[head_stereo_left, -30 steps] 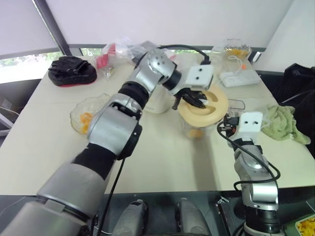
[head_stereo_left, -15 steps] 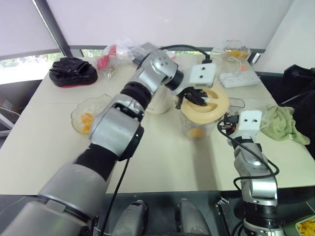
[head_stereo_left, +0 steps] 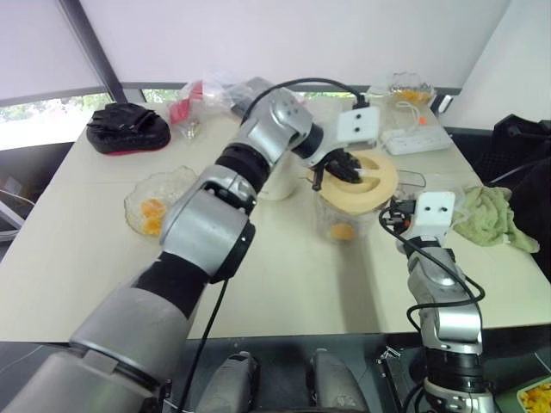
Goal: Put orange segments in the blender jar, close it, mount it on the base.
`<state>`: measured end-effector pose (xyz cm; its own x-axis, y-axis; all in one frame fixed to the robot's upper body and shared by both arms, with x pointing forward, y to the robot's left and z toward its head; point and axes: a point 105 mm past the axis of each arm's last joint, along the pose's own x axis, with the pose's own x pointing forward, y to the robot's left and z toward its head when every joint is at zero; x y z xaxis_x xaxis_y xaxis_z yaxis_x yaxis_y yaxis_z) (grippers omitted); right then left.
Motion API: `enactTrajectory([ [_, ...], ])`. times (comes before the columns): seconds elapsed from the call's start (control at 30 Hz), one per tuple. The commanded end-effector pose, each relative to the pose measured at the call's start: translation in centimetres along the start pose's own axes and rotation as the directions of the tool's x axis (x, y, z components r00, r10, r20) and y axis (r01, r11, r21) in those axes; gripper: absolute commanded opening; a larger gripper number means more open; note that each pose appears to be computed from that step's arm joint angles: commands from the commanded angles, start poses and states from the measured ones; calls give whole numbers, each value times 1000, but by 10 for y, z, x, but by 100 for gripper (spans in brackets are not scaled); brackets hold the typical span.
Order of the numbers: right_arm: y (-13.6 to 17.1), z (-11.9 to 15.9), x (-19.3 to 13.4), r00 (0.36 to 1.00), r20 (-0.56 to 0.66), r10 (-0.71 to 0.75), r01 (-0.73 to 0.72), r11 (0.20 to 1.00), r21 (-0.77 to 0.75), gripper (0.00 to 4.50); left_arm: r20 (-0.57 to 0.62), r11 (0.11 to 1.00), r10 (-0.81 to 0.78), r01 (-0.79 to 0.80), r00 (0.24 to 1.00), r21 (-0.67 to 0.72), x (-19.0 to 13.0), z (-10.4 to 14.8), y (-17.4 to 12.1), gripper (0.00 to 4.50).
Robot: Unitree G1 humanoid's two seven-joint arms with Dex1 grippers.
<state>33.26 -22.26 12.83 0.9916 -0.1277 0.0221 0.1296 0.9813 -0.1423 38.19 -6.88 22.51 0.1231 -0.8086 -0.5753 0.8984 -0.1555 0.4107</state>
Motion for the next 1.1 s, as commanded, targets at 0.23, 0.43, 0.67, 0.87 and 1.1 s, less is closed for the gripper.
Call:
enactTrajectory([
  [0.23,6,27,0,993,116,27,-28,1000,0,94,-193,980,155,-176,969,-97,-3,-50,11,25],
  [0.43,7,26,2,993,115,32,-32,999,-1,94,-180,985,145,-159,973,-68,-4,-47,10,25],
  [0.67,6,27,2,993,117,36,-35,999,-6,94,-141,987,152,-158,978,-32,-6,-40,12,266],
  [0.87,6,26,2,992,117,38,-37,999,-9,94,-63,984,170,-174,983,-46,-10,-29,16,414],
  [1.1,8,24,1,993,113,43,-42,999,-10,94,280,967,227,-180,933,-182,-27,21,29,414],
])
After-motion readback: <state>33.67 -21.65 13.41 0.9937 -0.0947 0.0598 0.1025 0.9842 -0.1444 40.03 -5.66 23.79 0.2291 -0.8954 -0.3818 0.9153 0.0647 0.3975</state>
